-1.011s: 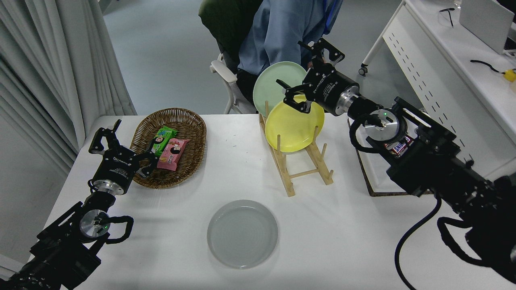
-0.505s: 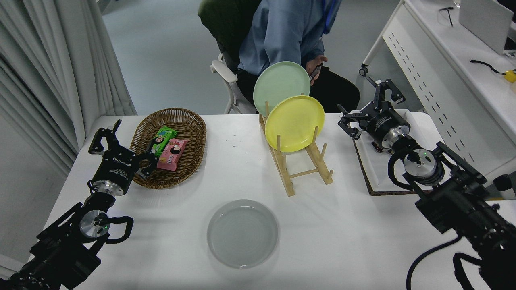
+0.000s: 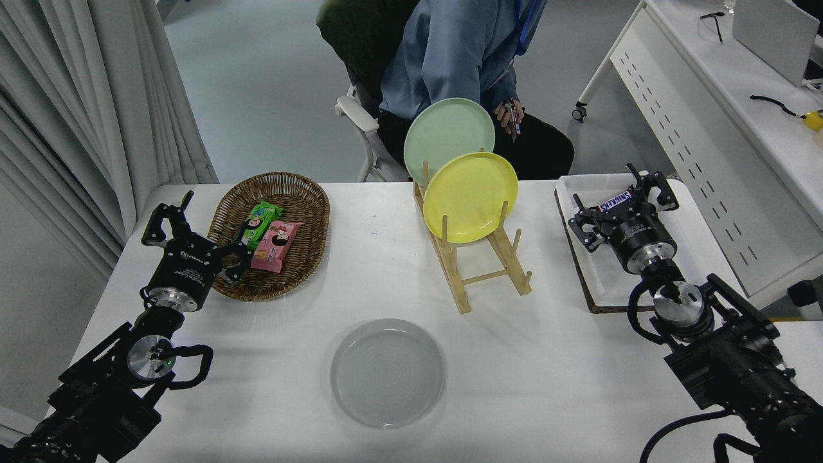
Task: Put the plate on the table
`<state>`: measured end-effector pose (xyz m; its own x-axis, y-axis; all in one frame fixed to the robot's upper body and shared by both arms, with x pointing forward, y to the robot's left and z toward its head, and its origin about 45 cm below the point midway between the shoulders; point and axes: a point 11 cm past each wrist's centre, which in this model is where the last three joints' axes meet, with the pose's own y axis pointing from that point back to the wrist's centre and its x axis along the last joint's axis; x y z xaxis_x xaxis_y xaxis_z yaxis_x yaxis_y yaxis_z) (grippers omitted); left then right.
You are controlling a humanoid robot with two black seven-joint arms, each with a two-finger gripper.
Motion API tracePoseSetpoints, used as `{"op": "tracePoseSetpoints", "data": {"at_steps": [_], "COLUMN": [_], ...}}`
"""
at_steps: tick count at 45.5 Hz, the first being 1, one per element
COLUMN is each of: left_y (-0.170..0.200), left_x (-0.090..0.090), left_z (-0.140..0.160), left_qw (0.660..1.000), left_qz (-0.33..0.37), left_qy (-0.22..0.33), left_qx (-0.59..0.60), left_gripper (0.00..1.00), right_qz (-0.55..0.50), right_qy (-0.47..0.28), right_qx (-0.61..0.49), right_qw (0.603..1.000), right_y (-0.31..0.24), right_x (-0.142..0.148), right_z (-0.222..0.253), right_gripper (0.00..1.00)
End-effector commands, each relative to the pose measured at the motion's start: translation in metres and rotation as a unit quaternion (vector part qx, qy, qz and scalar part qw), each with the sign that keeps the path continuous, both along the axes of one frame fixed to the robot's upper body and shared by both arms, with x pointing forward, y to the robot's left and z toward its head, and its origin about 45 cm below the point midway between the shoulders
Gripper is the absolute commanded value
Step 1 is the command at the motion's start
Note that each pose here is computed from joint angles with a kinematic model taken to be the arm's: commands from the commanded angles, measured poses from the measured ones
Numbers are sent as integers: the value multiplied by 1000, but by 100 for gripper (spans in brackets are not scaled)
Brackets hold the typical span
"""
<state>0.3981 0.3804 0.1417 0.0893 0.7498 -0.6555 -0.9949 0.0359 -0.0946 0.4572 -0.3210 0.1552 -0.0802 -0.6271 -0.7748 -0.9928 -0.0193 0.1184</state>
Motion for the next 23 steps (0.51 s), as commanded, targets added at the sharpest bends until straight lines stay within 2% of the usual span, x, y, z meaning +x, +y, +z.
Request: {"op": "tracePoseSetpoints", "data": {"at_steps": [1,23], "left_y": [0,0], "left_x": [0,0], "left_z": [0,0], "left_qw": [1000,1000], "left_qz": [0,0], "left_qy": [0,0], "left_qx": [0,0], "left_gripper": [100,100], "right_qz": [-11,-13], "right_qy": [-1,-23], "right_qx": [5,6], "right_qw": [1000,1000], "right_y": [-2,-6], "right_x": [-2,-9], "right_z": [-3,-8], "right_gripper": [100,100]}}
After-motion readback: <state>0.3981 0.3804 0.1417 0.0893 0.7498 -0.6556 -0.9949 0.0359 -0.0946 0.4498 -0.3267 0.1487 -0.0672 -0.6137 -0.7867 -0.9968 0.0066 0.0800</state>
